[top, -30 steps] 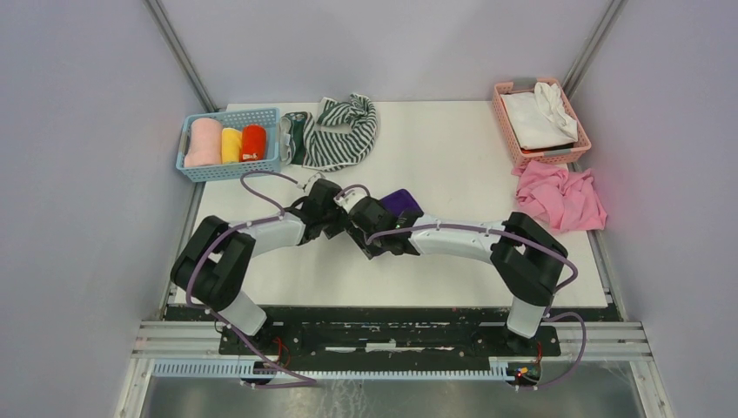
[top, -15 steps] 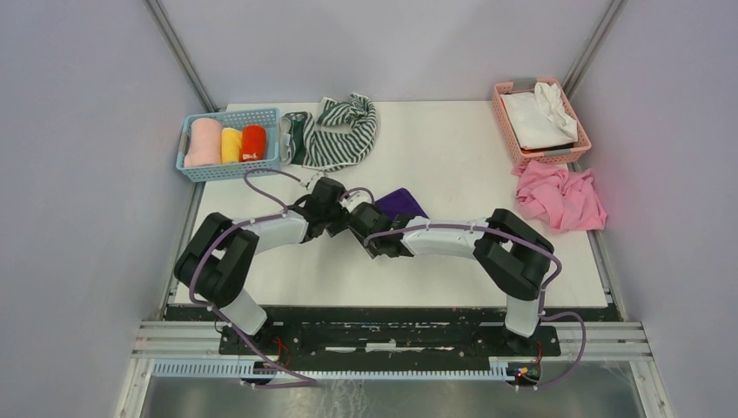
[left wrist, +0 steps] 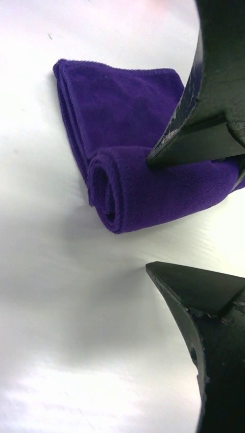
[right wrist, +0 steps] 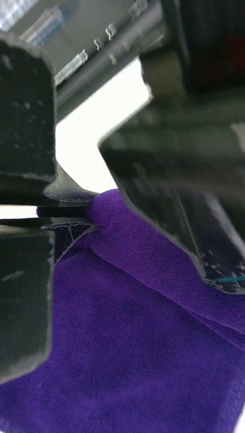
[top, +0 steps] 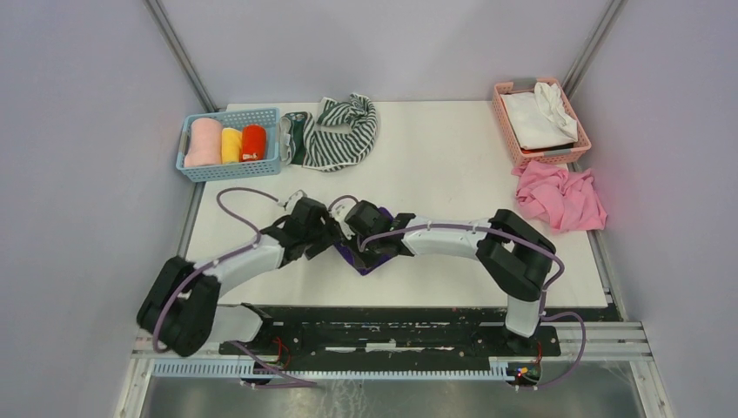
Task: Roll the towels
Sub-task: Roll the towel at the center of the board.
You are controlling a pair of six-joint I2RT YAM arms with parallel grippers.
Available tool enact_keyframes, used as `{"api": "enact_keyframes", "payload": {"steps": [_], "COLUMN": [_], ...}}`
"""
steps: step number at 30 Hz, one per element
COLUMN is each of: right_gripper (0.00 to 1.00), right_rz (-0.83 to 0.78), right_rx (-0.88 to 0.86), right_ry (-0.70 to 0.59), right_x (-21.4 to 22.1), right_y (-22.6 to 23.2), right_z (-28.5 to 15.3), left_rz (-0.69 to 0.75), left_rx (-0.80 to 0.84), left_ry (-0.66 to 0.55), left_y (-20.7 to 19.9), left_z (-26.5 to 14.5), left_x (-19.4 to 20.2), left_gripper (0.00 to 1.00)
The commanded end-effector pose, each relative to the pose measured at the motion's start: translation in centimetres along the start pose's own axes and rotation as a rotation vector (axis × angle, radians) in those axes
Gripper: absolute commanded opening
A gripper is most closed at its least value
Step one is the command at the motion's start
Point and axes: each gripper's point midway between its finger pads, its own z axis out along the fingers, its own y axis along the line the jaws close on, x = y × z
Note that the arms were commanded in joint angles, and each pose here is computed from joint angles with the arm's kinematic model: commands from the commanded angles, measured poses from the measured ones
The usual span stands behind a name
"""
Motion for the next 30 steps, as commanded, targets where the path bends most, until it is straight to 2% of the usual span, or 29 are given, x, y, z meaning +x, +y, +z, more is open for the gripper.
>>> {"api": "enact_keyframes", "payload": {"steps": [1, 7, 15, 23, 27, 30], "right_gripper": [0.0, 0.01, 0.02, 0.04, 0.05, 0.1], "right_rz": [0.163, 0.444, 0.73, 0.85, 0.884, 0.862], "right_rx": [-0.447, -0.686, -0.76, -0.705, -0.688, -0.663], "right_ry": [0.117, 0.051, 0.059, 0.109, 0.109, 0.092], "right_x": [2.1, 0.4, 1.6, 4.2, 4.6, 4.3], "right_y": [6.6, 5.7, 2.5, 0.6, -0.1, -0.4], "right_z": [-1.0, -1.2, -0.5, 0.8, 1.1, 0.7], "left_rz": [-0.024, -0.081, -0.106, -0.047, -0.02, -0.011], "left_rx": [-0.057, 0.033, 0.174, 0.239, 0.199, 0.152], "left_ry": [-0.065, -0.102, -0.07, -0.042, -0.012, 0.025], "left_y": [2.9, 3.0, 0.8, -2.3, -2.3, -1.6], "left_z": [-4.0, -7.3, -7.1, -5.1, -3.7, -2.3], "left_x": [-0.1, -0.1, 0.6, 0.2, 0.4, 1.2], "left_gripper": [0.77, 0.81, 0.82, 0.81, 0.77, 0.73]}}
